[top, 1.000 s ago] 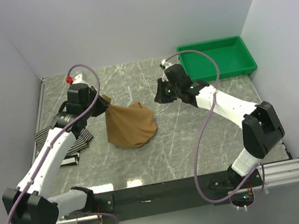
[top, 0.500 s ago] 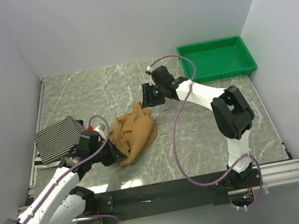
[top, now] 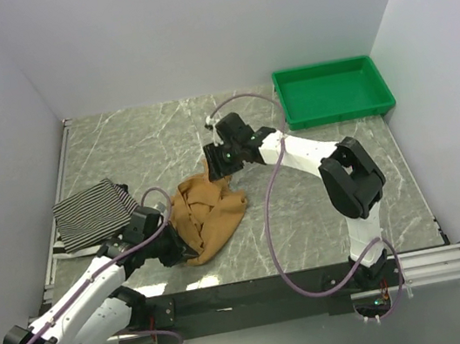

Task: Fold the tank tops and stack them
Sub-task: Flatten the tank top out

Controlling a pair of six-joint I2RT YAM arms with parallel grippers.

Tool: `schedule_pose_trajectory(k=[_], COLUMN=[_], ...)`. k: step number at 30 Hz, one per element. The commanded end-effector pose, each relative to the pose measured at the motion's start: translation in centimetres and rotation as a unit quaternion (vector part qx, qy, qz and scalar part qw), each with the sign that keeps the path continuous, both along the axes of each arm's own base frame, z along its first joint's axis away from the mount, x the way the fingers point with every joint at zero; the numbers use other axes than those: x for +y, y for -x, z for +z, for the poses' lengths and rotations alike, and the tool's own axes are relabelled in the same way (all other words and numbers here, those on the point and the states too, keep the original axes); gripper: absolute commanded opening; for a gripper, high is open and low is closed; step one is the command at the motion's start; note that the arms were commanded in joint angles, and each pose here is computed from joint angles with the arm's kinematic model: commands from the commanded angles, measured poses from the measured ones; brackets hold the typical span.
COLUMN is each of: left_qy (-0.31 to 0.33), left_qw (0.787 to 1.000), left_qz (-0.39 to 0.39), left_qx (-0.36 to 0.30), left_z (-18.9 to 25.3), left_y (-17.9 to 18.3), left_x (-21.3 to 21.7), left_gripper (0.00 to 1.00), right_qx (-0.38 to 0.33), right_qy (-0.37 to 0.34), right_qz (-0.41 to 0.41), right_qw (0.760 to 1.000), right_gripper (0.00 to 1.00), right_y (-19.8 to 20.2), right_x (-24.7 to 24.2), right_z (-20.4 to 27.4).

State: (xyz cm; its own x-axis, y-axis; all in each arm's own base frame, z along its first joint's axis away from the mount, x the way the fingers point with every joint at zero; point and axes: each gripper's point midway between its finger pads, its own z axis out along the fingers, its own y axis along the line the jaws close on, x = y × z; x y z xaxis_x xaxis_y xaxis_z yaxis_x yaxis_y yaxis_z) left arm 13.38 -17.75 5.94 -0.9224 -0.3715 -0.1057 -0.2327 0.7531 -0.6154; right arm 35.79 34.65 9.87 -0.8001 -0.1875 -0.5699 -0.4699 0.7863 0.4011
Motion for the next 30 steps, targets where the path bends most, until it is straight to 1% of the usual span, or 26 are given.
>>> schedule_pose_trajectory(k=[1, 5, 10, 14, 15, 17, 20, 21, 23, 24, 28, 30], left_qy=[0.01, 0.007, 0.003, -0.003, -0.005, -0.005, -0.013, -0.014, -0.017, -0.015, -0.019, -0.017], left_qw=[1.0, 1.0, 1.0, 0.999, 0.999, 0.999, 0.998, 0.998, 0.998, 0.997, 0.997, 0.997], left_qz=[0.004, 0.003, 0.007, 0.007, 0.009, 0.011, 0.015, 0.015, 0.02, 0.02, 0.019, 0.021], left_qx=[-0.002, -0.003, -0.025, -0.036, -0.038, -0.045, -0.051, -0.055, -0.064, -0.07, -0.072, -0.072], left_z=[0.1, 0.3, 1.7, 2.5, 2.6, 3.1, 3.6, 3.8, 4.5, 5.0, 5.1, 5.2], left_y=[-0.1, -0.4, -1.5, -2.3, -2.4, -2.8, -3.3, -3.5, -4.0, -4.3, -4.4, -4.5], left_x=[-0.3, -0.4, -0.5, -0.6, -0.5, -0.6, -0.5, -0.5, -0.4, -0.6, -0.5, -0.6], left_gripper=[0.01, 0.01, 0.01, 0.01, 0.01, 0.01, 0.01, 0.01, 0.01, 0.01, 0.01, 0.0], right_qx=[-0.026, -0.01, -0.012, -0.004, -0.001, 0.002, 0.015, 0.016, 0.015, 0.014, 0.001, -0.007], right_qy=[0.005, 0.016, 0.007, -0.003, -0.005, -0.01, -0.015, -0.016, -0.017, -0.013, -0.002, -0.001], right_qz=[0.015, 0.022, 0.027, 0.042, 0.046, 0.052, 0.065, 0.069, 0.074, 0.074, 0.073, 0.071], right_qw=[1.0, 1.0, 1.0, 0.999, 0.999, 0.999, 0.998, 0.997, 0.997, 0.997, 0.997, 0.997], right_gripper=[0.55, 0.54, 0.51, 0.44, 0.4, 0.4, 0.31, 0.24, 0.17, 0.07, 0.04, 0.0], right_y=[1.7, 3.2, 3.2, 3.0, 3.1, 3.0, 3.5, 3.5, 3.6, 3.6, 3.0, 2.7], right_x=[-0.6, -1.0, -0.7, 0.4, 0.7, 1.2, 1.5, 1.5, 1.6, 1.5, 1.2, 1.2], right_z=[1.8, 0.3, 0.6, 0.8, 0.8, 0.9, 0.8, 0.8, 1.1, 1.1, 1.9, 2.5])
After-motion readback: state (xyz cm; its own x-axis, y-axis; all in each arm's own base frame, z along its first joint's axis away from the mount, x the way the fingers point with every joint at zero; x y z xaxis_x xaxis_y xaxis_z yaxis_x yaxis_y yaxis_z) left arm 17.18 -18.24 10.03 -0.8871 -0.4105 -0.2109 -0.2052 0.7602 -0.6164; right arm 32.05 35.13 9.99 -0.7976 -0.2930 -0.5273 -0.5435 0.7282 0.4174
